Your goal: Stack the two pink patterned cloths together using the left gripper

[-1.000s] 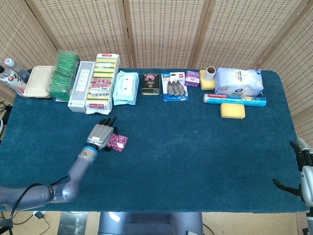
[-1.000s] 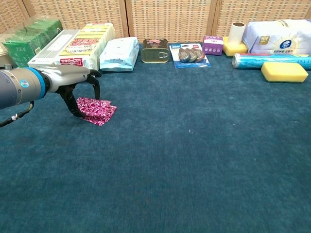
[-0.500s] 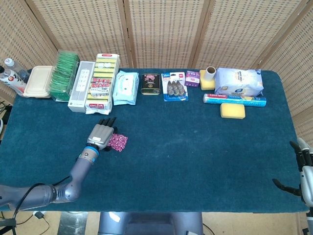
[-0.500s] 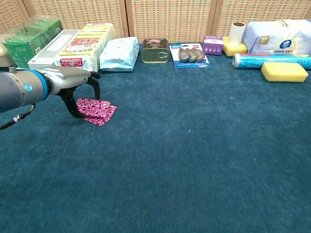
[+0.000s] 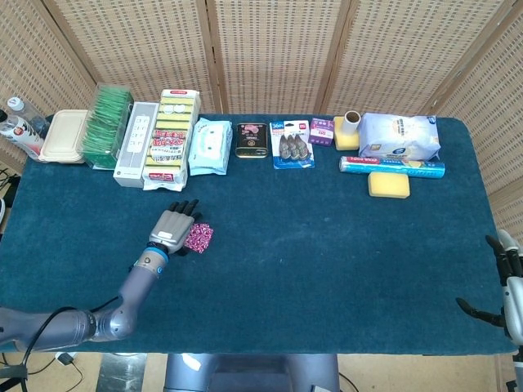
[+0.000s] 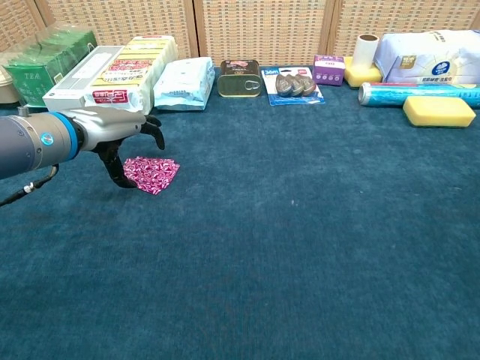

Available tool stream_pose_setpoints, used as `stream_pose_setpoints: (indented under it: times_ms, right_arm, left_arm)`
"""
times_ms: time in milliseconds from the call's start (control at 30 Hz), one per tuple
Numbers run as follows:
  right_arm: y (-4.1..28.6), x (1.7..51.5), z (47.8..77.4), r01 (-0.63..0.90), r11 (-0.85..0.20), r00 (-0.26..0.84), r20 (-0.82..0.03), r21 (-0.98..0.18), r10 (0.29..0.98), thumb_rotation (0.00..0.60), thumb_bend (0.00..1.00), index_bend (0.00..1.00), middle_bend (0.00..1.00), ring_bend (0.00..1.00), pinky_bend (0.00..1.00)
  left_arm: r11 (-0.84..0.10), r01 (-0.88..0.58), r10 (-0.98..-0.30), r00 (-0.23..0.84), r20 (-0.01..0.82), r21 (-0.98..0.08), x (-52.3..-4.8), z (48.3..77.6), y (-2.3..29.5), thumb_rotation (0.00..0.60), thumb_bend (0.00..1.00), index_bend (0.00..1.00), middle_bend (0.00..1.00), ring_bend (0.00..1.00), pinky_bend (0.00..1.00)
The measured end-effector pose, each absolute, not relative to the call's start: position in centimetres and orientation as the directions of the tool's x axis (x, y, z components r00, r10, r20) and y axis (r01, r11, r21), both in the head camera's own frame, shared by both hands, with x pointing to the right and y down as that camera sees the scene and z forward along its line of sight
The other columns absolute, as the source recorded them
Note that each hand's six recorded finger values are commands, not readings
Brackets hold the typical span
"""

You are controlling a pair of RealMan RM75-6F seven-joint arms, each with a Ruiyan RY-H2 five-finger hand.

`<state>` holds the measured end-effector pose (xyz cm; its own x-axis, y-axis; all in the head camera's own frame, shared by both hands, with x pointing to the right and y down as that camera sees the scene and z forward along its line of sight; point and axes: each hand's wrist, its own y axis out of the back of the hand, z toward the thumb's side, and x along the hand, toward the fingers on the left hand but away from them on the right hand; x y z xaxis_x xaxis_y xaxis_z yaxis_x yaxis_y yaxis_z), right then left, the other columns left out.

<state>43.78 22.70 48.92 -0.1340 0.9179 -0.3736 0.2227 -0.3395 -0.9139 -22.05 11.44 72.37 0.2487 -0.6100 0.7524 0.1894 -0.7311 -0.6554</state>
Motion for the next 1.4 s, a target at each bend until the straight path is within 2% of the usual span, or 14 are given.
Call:
stream_pose_setpoints:
  times_ms: [500,900,1400]
  right_arm:
    - [22.7,43.9,48.8,0.227,-0.337,-0.135,-0.373,-0.914,0.918,0.600,0.00,0.00,0.00,0.00,0.00]
    - [22.6,44.0,48.6,0.229,-0.332,-0.137,-0.368,-0.915,0.920,0.600,0.00,0.00,0.00,0.00,0.00]
    - [22.7,43.9,48.6,0.229,-0.331,-0.136,-0.367,-0.915,0.920,0.600,0.00,0.00,0.00,0.00,0.00]
  left_arm:
    - [-0.720,0.190,-0.636,0.204,0.744,-0.667,-20.8,73.0,11.6,0.600,0.20,0.16,0.00,0.01,0.07]
    - [-0.740,0.195,-0.613,0.199,0.765,-0.644,-20.3,73.4,12.3,0.600,0.20,0.16,0.00,0.01,0.07]
    - [-0.761,0.206,-0.581,0.205,0.787,-0.615,-20.7,72.7,13.3,0.600,0.20,0.16,0.00,0.01,0.07]
